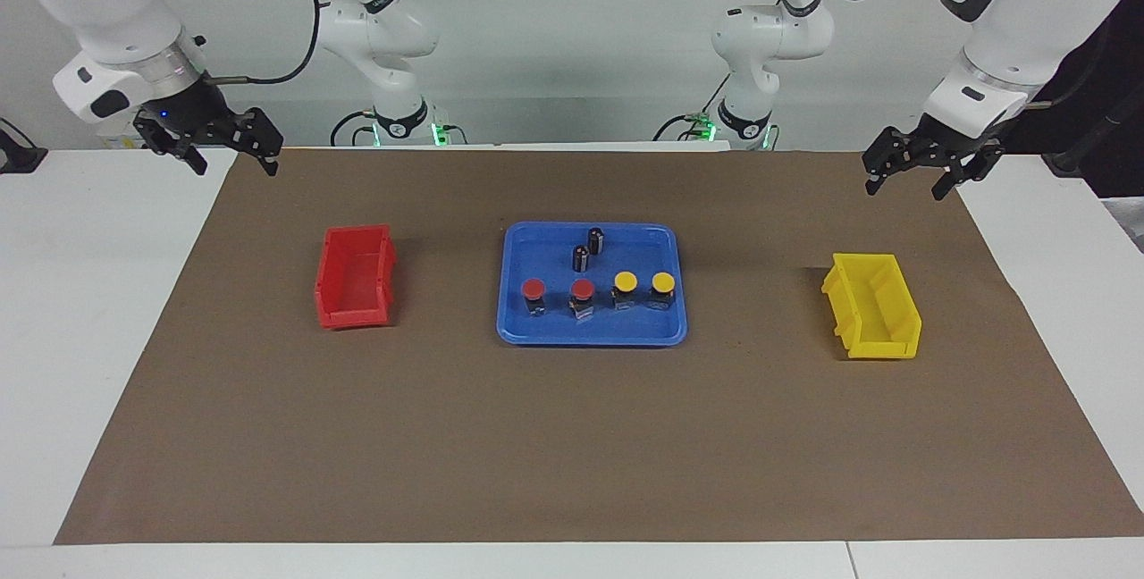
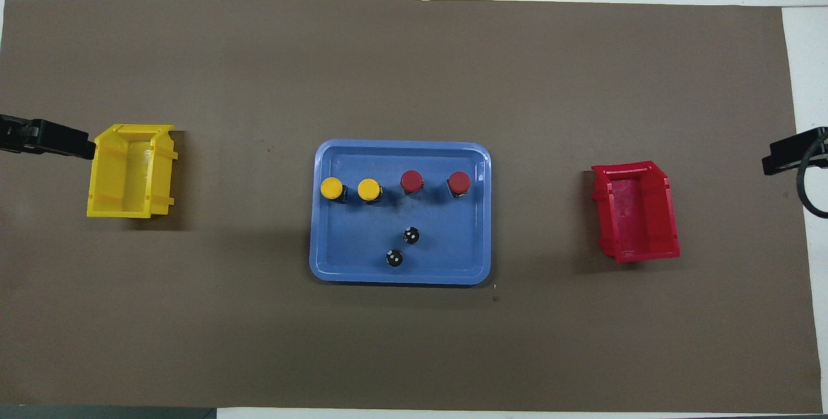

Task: Sort red and yellow buttons by color

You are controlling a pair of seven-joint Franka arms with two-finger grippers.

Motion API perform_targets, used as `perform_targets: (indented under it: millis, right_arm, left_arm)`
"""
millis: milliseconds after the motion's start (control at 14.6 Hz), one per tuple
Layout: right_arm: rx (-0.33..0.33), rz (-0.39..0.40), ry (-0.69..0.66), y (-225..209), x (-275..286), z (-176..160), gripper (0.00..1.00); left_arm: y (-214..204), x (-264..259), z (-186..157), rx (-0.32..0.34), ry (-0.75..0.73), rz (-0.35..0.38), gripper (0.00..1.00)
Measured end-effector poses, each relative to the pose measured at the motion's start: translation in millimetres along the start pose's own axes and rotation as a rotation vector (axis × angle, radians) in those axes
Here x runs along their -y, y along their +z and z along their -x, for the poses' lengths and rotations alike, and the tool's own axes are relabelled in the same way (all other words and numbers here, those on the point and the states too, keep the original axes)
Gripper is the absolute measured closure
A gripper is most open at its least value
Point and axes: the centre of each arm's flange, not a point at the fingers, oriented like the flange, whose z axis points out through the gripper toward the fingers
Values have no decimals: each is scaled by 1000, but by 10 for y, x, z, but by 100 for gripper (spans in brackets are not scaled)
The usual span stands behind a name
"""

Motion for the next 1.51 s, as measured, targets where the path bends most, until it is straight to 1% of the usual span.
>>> perform_targets:
  millis: [137, 618, 755, 892, 961, 1029, 1167, 1373, 1441, 1510]
  right_arm:
    - [0, 0, 0, 0, 0, 0, 0]
    - [0, 0, -1, 6, 3, -2, 0]
    - [-13, 1, -7, -11, 35, -17, 0]
    - [-41, 6, -40, -95, 231, -49, 0]
    - [-53, 7, -41, -143, 421, -77, 0]
    - [-62, 5, -15, -164, 670, -117, 0]
    - [-86, 0, 30, -28, 1423, -265, 0]
    - [-157, -41, 107, 555, 2803, -541, 0]
    - [-165, -51, 113, 816, 3127, -602, 0]
    - [-168, -57, 113, 1075, 3324, -649, 0]
  left_arm:
    - [0, 1, 0, 0, -19, 0, 0]
    - [-4, -12, -5, -4, -11, 0, 0]
    - [-3, -34, -6, -3, -8, 0, 0]
    - [2, -123, -10, -2, 9, 0, 0]
    - [10, -174, -11, 1, 18, 0, 0]
    - [22, -206, -11, 3, 23, 0, 0]
    - [46, -201, -7, 8, 22, 1, 0]
    - [99, -181, 27, 18, 18, 1, 0]
    - [130, -180, 40, 13, 14, 1, 0]
    - [187, -182, 56, 3, 6, 1, 0]
